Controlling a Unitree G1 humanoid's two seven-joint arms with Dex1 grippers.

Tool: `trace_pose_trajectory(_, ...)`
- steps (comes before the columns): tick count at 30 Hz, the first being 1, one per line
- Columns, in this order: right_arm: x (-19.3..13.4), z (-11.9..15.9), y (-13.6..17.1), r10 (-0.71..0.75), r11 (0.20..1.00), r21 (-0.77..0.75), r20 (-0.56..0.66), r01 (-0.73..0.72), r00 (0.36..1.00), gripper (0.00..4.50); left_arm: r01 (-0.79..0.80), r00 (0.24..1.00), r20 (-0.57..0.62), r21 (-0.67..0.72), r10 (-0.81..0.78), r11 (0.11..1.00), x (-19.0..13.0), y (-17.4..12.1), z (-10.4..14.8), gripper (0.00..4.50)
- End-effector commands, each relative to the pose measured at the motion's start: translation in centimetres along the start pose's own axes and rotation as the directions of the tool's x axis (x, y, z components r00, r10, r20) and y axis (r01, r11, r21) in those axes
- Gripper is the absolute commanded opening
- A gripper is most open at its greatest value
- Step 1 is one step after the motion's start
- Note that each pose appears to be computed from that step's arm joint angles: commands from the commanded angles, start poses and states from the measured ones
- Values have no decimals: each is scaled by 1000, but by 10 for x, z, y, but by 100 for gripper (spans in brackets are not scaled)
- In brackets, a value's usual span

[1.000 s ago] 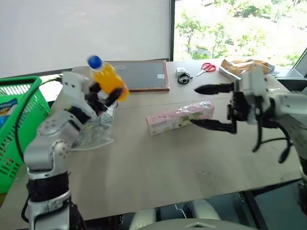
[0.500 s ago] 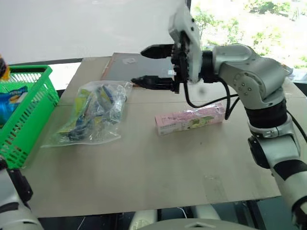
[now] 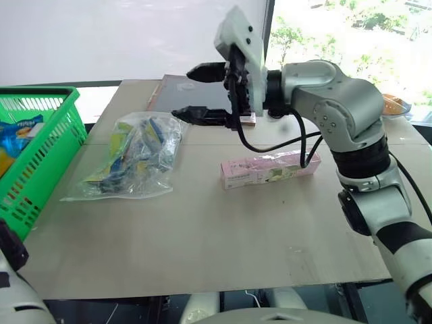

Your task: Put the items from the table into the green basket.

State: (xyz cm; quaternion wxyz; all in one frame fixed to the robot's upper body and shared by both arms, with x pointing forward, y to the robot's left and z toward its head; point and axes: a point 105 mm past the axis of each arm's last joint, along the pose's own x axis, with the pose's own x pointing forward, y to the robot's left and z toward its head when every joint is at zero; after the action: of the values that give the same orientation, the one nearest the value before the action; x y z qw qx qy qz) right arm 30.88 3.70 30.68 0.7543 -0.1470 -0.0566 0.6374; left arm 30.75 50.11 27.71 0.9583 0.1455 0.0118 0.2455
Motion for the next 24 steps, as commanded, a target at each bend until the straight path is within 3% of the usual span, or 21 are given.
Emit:
trace_pose_trajectory(1,-20,6,-7,-64,998,-23,30,64,998,450,145,971,195,-34,-135,989,3,-28,51,444)
trace_pose_trajectory(2,-28,1,-8,-80,997,-17,22,80,997,450,295,935,218,-45,-279,954,3,-57,59,444)
trace_pose_trajectory(4,-44,-9,-8,-106,994,-14,1,106,994,450,592,788,229,-25,-572,806,-13,-124,68,444)
trace_pose_trajectory(6,-72,-30,-8,-163,987,-4,-58,163,985,450,833,539,186,31,-822,553,-54,-201,61,444)
trace_pose_trajectory(8,-99,-51,-2,-208,978,10,-127,211,970,450,943,325,131,32,-937,332,-96,-254,45,444)
trace_pose_trajectory(9,-108,-57,3,-216,975,10,-149,220,965,450,965,255,112,25,-960,260,-110,-270,39,444)
trace_pose_trajectory(12,-136,-73,15,-270,957,41,-223,286,936,450,987,163,2,-13,-987,163,-128,-308,12,444)
trace_pose_trajectory(16,-158,-84,33,-282,947,72,-286,314,916,450,1000,-17,-136,7,-991,-19,-152,-347,-6,444)
trace_pose_trajectory(18,-171,-92,48,-281,943,73,-338,323,898,450,997,-46,-206,56,-977,-59,-149,-375,-9,444)
trace_pose_trajectory(24,-194,-91,74,-308,927,90,-374,365,875,450,981,-79,-308,146,-948,-129,-145,-416,0,444)
